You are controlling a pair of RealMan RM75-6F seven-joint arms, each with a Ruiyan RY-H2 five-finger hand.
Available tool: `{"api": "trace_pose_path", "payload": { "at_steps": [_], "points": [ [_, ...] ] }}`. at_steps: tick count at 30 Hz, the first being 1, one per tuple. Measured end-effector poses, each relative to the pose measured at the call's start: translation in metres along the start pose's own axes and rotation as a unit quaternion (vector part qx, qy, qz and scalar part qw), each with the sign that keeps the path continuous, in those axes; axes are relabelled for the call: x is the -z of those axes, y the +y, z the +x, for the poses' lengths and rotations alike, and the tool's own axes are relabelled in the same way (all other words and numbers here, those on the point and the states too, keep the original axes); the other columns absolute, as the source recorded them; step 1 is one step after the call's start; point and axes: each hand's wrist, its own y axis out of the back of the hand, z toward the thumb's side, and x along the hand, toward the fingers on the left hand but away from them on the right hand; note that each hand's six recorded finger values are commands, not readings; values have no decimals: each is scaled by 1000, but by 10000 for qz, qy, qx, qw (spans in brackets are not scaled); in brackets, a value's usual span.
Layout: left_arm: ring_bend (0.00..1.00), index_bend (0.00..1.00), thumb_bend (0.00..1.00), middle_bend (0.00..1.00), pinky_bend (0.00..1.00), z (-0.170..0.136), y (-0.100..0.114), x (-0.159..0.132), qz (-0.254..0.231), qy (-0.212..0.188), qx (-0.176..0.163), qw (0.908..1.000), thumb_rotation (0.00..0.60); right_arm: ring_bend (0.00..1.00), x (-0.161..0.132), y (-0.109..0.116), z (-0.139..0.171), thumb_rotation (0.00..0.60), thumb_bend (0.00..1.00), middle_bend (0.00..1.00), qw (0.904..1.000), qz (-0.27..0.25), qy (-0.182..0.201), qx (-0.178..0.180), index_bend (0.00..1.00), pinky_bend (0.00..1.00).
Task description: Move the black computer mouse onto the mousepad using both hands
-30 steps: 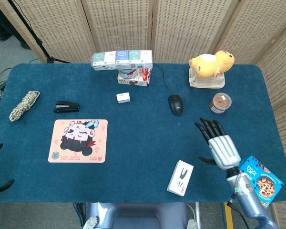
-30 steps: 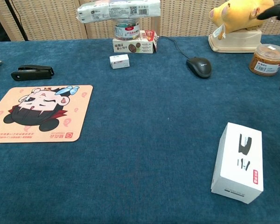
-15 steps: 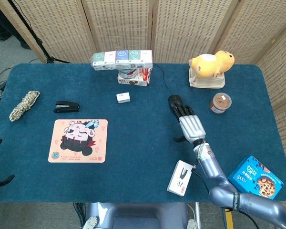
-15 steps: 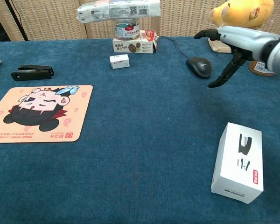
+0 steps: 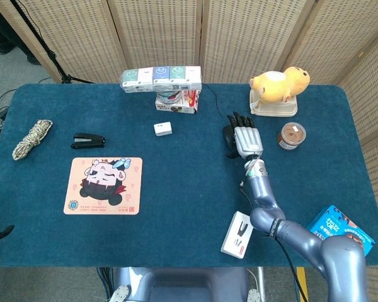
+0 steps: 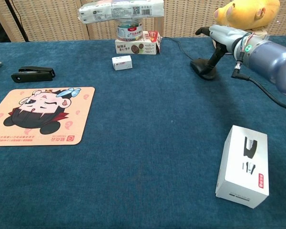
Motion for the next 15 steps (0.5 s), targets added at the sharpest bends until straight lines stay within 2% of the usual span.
{"api": "trace_pose_path", "payload": {
  "at_steps": [9,15],
  "points": [
    [0,0,0,0,0,6,-3,4,17,188,43,9998,600,0,-11,-16,-24,600,0,0,9965,-765,-329,-102,0,67],
    [0,0,0,0,0,9,-4,5,13,245,56,9997,600,0,-14,-24,-29,600,0,0,9946,-921,-412,-227,0,101]
  ]
}}
